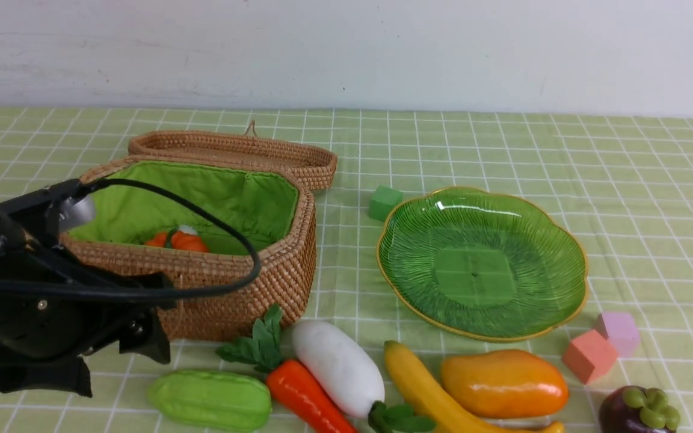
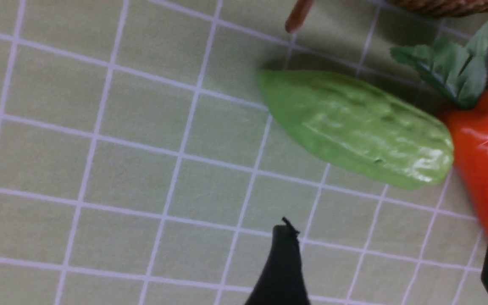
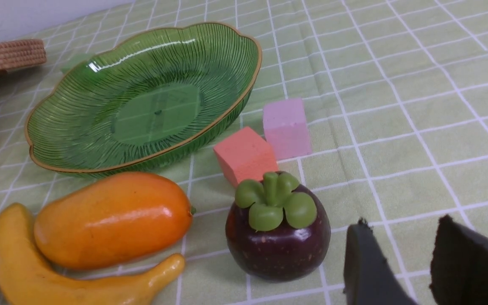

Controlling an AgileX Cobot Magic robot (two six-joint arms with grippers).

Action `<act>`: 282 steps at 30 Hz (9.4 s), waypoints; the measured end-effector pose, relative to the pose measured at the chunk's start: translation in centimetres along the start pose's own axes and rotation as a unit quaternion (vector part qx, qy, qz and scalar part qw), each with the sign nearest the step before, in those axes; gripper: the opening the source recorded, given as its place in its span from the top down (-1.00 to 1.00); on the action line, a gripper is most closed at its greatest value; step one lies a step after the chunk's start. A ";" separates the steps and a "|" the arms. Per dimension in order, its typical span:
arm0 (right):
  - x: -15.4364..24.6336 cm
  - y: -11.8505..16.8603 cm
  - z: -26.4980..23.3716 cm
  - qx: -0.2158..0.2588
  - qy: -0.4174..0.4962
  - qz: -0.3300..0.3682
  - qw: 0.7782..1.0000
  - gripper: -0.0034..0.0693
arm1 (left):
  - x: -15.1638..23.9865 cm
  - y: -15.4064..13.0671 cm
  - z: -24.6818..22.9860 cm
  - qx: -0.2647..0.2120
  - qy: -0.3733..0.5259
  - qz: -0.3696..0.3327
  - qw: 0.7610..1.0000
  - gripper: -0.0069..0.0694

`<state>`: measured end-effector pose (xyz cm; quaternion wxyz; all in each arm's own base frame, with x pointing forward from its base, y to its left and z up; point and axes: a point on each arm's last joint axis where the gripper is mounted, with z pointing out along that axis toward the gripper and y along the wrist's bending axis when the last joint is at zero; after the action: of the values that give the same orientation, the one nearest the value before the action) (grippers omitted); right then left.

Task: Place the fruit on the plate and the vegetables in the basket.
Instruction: Take a chayote with your left arm and place it on the basket on the left, then use the left arm to grab a carrot and put it into the left basket, then take a daikon with your left arm and place it on the basket on the left.

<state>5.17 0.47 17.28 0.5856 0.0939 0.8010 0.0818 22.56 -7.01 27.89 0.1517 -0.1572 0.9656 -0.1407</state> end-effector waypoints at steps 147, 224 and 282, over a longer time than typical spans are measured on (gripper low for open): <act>0.0 0.0 0.0 0.000 0.000 0.000 1.000 0.25 | -11.9 -5.9 5.8 -0.075 -0.202 0.633 0.744 -0.39; 0.0 0.0 0.0 0.000 0.000 0.000 1.000 0.25 | 1.9 -7.2 11.1 0.052 0.058 -0.067 0.995 -0.19; 0.0 0.0 0.0 0.000 0.000 0.000 1.000 0.25 | -6.1 -8.1 -6.3 0.108 -0.222 0.319 0.915 -0.72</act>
<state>5.17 0.47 17.28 0.5856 0.0939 0.8010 0.0818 28.06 -10.89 37.73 0.4149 0.1496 0.8850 -0.1493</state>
